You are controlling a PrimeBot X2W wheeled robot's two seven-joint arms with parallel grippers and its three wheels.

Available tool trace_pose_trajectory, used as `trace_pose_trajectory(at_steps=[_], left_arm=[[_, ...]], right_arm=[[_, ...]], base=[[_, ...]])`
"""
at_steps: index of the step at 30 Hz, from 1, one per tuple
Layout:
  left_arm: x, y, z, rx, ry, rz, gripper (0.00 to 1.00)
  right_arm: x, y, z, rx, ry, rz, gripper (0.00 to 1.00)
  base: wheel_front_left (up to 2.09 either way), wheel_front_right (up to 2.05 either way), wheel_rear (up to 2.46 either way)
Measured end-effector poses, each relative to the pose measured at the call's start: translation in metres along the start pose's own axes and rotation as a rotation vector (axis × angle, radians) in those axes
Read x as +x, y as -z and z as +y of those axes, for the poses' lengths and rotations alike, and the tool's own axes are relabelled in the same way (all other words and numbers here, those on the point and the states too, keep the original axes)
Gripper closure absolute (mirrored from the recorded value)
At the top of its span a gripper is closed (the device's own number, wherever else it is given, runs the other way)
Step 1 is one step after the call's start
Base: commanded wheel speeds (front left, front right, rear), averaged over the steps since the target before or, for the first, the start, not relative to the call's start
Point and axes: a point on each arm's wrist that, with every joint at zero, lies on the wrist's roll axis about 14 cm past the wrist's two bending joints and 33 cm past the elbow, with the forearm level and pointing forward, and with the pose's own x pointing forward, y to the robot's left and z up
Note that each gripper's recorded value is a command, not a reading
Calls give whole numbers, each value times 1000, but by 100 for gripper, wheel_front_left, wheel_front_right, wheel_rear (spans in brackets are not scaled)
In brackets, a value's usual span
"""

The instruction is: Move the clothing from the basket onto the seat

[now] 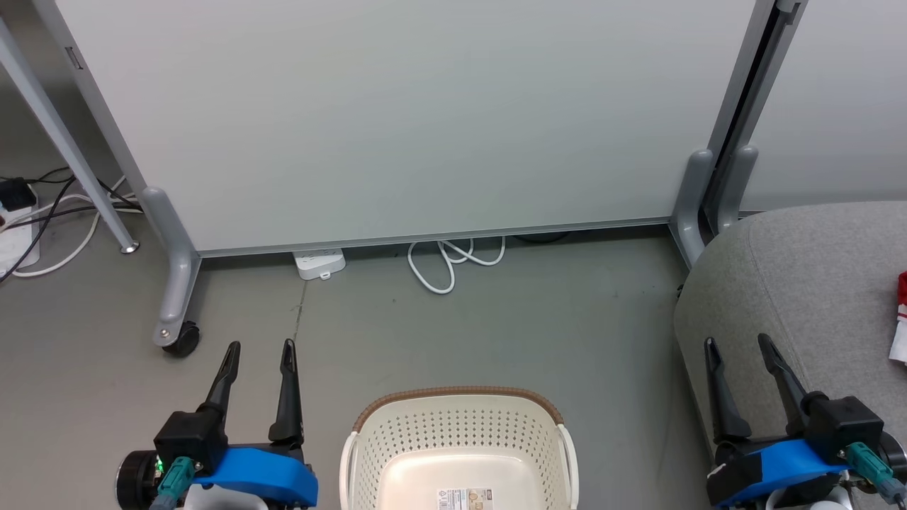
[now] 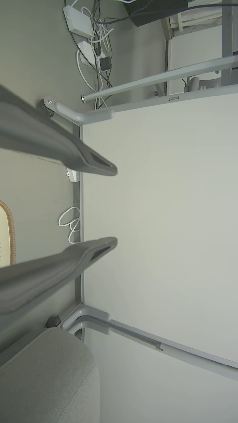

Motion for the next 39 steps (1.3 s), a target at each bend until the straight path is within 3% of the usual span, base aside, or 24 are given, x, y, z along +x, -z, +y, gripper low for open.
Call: trace_pose_trajectory(at_steps=[5,6,12,39], left_arm=[[-1,2,0,15,-5,8,0],[-1,3,0,18,-7,10,100],[-18,34,5,2,-26,114,100],[-10,31,25,-478,-153,124,100]], right_arm=[[0,0,1,1,-1,1,0],[0,0,1,1,-1,1,100],[-12,27,0,22,11,89,100],[-13,31,-18,522,145,112,100]], base=[[0,0,0],[0,0,0],[0,0,0],[0,0,0]])
